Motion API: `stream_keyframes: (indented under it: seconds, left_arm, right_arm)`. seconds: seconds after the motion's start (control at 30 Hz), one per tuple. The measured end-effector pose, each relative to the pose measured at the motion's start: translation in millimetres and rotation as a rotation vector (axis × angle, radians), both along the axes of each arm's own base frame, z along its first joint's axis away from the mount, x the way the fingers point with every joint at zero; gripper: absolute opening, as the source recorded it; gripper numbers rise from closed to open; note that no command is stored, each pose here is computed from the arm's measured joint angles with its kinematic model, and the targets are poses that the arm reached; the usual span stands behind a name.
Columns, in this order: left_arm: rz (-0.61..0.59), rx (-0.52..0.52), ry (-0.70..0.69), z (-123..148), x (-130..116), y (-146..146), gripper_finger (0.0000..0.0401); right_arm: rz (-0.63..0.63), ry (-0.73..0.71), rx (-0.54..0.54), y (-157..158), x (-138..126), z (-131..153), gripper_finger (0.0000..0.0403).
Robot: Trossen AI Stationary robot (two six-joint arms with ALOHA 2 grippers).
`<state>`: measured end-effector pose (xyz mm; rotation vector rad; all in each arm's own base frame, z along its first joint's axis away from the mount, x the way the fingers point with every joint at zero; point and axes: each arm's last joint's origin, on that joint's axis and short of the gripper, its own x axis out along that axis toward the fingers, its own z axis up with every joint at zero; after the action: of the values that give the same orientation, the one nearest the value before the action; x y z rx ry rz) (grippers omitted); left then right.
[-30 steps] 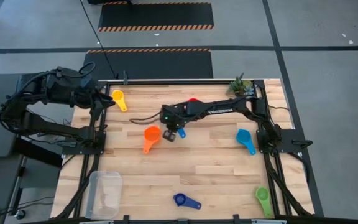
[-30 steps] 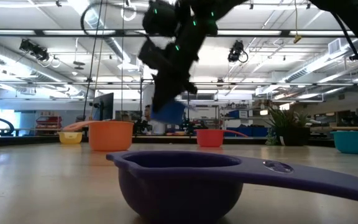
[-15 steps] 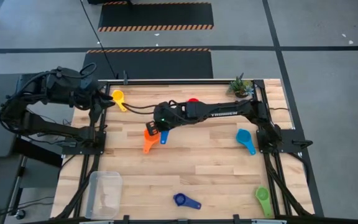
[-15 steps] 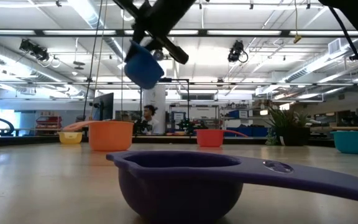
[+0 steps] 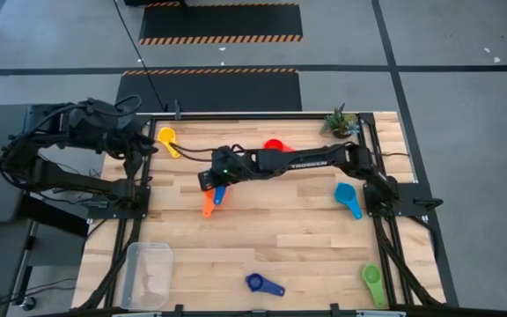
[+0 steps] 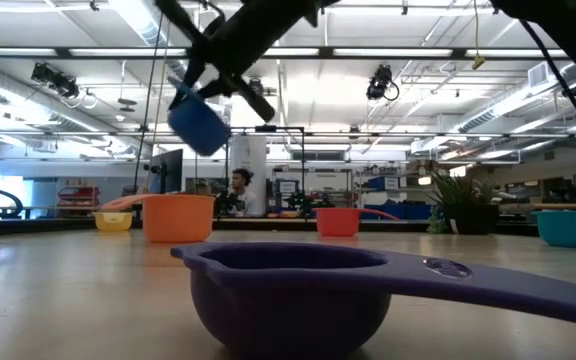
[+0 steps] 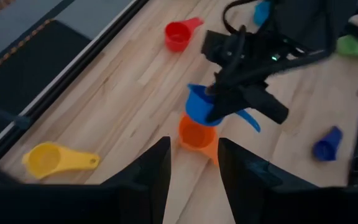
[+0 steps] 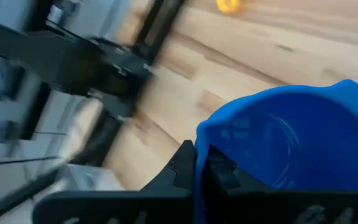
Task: Nest measuring cups in basket
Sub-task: Stack the left blue measuring cup on top of the orange measuring cup
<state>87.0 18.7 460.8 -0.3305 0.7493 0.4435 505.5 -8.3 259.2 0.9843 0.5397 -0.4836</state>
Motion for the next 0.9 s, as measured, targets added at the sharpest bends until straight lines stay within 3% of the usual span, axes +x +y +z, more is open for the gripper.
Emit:
stream_keyframes:
  seconds: [0.4,0.63,0.9]
  left_arm:
    - [0.026,-0.025,0.032,-2.7,-3.7,-0.5,0.0139]
    - [0.028,-0.027,0.033,-2.8,-3.8,-0.5,0.0139]
    - [0.028,-0.027,0.033,-2.8,-3.8,-0.5,0.0139]
  right_arm:
    - [0.029,0.107,-0.024,-0.2,-0.3,-19.9,0.001]
    - [0.075,0.119,0.004,1.4,14.2,-55.7,0.001]
    - [0.12,0.17,0.019,-2.5,15.9,-72.5,0.001]
